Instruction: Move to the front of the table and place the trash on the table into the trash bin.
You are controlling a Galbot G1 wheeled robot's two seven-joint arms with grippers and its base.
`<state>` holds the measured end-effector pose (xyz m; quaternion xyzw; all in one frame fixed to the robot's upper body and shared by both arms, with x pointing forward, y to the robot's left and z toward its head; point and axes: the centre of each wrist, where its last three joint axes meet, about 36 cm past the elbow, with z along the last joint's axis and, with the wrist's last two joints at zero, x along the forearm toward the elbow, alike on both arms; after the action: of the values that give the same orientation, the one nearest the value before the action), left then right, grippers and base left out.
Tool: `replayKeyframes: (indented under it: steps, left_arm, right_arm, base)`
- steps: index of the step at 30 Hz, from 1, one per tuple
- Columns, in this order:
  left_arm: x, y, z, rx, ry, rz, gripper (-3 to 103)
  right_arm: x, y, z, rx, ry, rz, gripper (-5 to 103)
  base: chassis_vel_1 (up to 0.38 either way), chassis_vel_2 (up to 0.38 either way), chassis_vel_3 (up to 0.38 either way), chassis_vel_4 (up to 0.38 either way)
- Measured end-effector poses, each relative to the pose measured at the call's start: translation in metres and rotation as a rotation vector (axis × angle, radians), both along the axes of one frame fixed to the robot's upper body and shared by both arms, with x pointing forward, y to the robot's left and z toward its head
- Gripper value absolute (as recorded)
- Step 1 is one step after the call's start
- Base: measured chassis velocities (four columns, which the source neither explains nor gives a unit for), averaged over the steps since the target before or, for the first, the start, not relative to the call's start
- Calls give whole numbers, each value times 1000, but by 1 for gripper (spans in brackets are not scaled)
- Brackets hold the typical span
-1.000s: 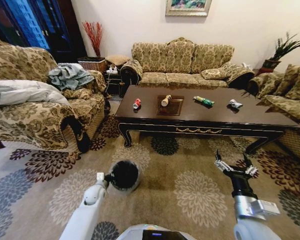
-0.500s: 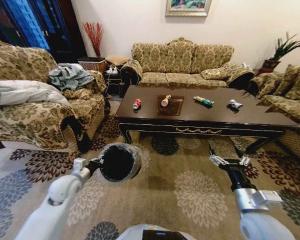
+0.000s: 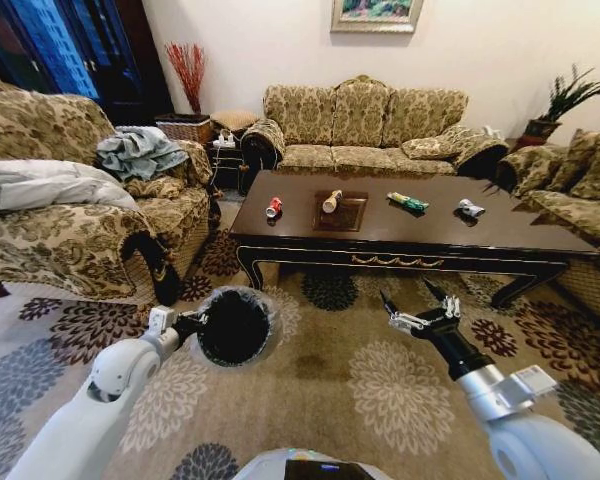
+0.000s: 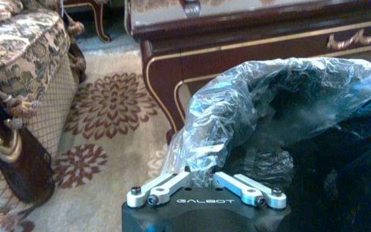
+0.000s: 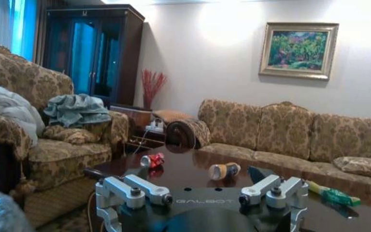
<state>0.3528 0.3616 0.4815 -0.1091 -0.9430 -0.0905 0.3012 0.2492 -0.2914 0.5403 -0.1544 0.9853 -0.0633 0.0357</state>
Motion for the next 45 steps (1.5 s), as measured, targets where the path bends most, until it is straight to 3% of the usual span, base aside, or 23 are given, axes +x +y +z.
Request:
replayKeyframes:
  steps: [11,25,28,30,34,39,45]
  left_arm:
    - [7,17,-18,48,67,10,0]
    - [4,14,-29,9,88,15,0]
    - [2,21,-42,-42,108,104,0]
    - [2,23,-45,-51,115,118,0]
    - [0,39,-69,-106,175,255,0]
    - [3,42,-71,-150,183,338,0]
    - [3,40,-68,-165,182,378,0]
  right_arm:
    - [3,-1,-11,15,0,-14,100]
    - [5,-2,-17,31,-15,-44,100]
    - [8,-3,-20,32,-18,-61,100]
    - [9,-4,-20,32,-18,-63,100]
    - [17,-6,-25,38,-20,-80,100]
    - [27,-5,-28,56,-17,-105,100]
    - [30,-8,-33,47,5,-105,100]
  base:
    - [-26,24,20,-27]
    - [-180,178,172,-178]
    - [-121,105,119,-94]
    - [-66,45,66,-48]
    - [0,0,0,0]
    - [0,0,0,0]
    - [0,0,0,0]
